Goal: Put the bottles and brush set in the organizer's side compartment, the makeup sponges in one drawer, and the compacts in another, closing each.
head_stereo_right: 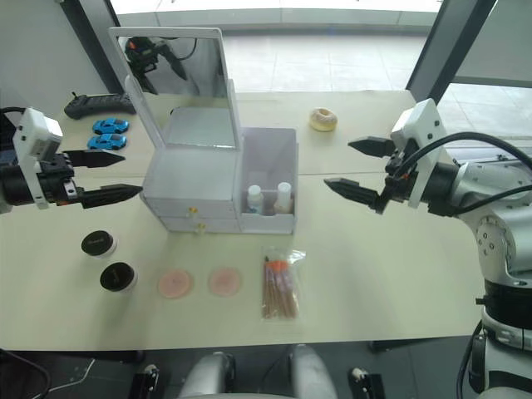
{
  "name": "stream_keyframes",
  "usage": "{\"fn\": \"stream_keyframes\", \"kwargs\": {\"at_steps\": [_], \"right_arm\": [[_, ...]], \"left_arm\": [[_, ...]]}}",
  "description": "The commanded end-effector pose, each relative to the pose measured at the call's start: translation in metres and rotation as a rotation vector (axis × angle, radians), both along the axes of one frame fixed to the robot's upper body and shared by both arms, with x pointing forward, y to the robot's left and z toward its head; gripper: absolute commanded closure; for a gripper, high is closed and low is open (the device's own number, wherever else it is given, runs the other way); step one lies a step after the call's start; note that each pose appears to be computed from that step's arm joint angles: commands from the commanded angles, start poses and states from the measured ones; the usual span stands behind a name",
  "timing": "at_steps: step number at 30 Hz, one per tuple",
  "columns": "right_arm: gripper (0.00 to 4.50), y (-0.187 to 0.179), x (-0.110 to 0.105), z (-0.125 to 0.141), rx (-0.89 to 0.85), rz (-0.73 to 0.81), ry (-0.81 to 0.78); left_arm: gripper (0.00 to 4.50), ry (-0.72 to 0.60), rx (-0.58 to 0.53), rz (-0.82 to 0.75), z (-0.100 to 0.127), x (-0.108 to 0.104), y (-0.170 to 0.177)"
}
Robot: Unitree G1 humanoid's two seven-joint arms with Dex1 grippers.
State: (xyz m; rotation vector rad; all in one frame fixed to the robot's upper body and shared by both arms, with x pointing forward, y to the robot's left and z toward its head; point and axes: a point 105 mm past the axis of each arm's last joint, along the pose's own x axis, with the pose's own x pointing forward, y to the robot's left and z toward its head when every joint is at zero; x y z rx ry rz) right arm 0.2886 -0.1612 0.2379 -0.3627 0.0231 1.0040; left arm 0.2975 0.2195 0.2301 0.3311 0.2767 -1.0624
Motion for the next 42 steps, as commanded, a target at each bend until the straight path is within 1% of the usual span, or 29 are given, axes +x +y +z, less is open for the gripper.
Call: {"fn": "stream_keyframes", "kwargs": {"at_steps": [1,3,4,5,6,8,10,11,12,13,14,15,16,17,19,20,21,23,28,30,34,37,42], "right_arm": [[0.01,0.020,-0.027,-0.010,-0.029,0.082,0.017],[0.00,0.024,-0.033,-0.023,-0.035,0.049,0.064],[0.00,0.025,-0.035,-0.028,-0.037,0.035,0.084],[0.00,0.026,-0.040,-0.043,-0.037,0.029,0.230],[0.00,0.028,-0.045,-0.053,-0.017,0.023,0.337],[0.00,0.031,-0.054,-0.065,0.003,0.001,0.424],[0.00,0.031,-0.057,-0.074,0.040,-0.040,0.504],[0.00,0.026,-0.052,-0.084,0.061,-0.125,0.569],[0.00,0.023,-0.050,-0.092,0.072,-0.185,0.613],[0.00,0.019,-0.047,-0.103,0.081,-0.250,0.684],[0.00,0.018,-0.048,-0.111,0.088,-0.271,0.759],[0.00,0.019,-0.051,-0.117,0.110,-0.256,0.832],[0.00,0.021,-0.052,-0.121,0.139,-0.248,0.883],[0.00,0.021,-0.052,-0.124,0.154,-0.253,0.912],[0.00,0.022,-0.053,-0.131,0.164,-0.258,0.963],[0.00,0.022,-0.055,-0.136,0.158,-0.259,0.997],[0.00,0.022,-0.057,-0.140,0.155,-0.262,1.025],[0.00,0.024,-0.053,-0.145,0.208,-0.262,1.084],[0.00,0.042,-0.046,-0.143,0.290,-0.186,1.161],[0.00,0.048,-0.041,-0.146,0.333,-0.180,1.204],[0.00,0.064,-0.043,-0.156,0.295,-0.147,1.271],[0.00,0.073,-0.040,-0.168,0.261,-0.173,1.296],[0.00,0.080,-0.037,-0.167,0.271,-0.155,1.299]], "left_arm": [[0.19,0.127,-0.061,-0.260,0.005,-0.030,-0.050],[0.61,0.151,-0.071,-0.355,-0.002,-0.039,-0.075],[0.95,0.156,-0.067,-0.373,-0.005,-0.041,-0.082],[1.27,0.175,-0.063,-0.390,-0.014,-0.042,-0.092],[1.58,0.188,-0.049,-0.414,-0.023,-0.044,-0.100],[2.21,0.225,-0.042,-0.453,-0.039,-0.050,-0.114],[2.89,0.258,0.005,-0.467,-0.058,-0.052,-0.117],[3.21,0.264,0.045,-0.467,-0.072,-0.052,-0.119],[3.55,0.265,0.072,-0.469,-0.081,-0.052,-0.120],[3.86,0.275,0.045,-0.463,-0.091,-0.051,-0.128],[4.21,0.289,0.006,-0.455,-0.099,-0.051,-0.136],[4.46,0.303,-0.009,-0.444,-0.108,-0.051,-0.139],[4.46,0.305,0.003,-0.436,-0.118,-0.051,-0.141],[4.46,0.314,-0.012,-0.418,-0.123,-0.050,-0.143],[4.46,0.315,-0.051,-0.386,-0.127,-0.046,-0.148],[4.46,0.304,-0.053,-0.378,-0.129,-0.045,-0.151],[4.46,0.286,-0.040,-0.378,-0.132,-0.044,-0.152],[4.46,0.264,-0.013,-0.380,-0.139,-0.046,-0.158],[4.46,0.254,-0.006,-0.373,-0.146,-0.049,-0.168],[4.46,0.241,0.031,-0.345,-0.151,-0.045,-0.165],[4.46,0.234,0.066,-0.312,-0.156,-0.044,-0.164],[4.46,0.214,0.102,-0.297,-0.158,-0.042,-0.163],[4.46,0.197,0.175,-0.246,-0.163,-0.037,-0.151]]}}
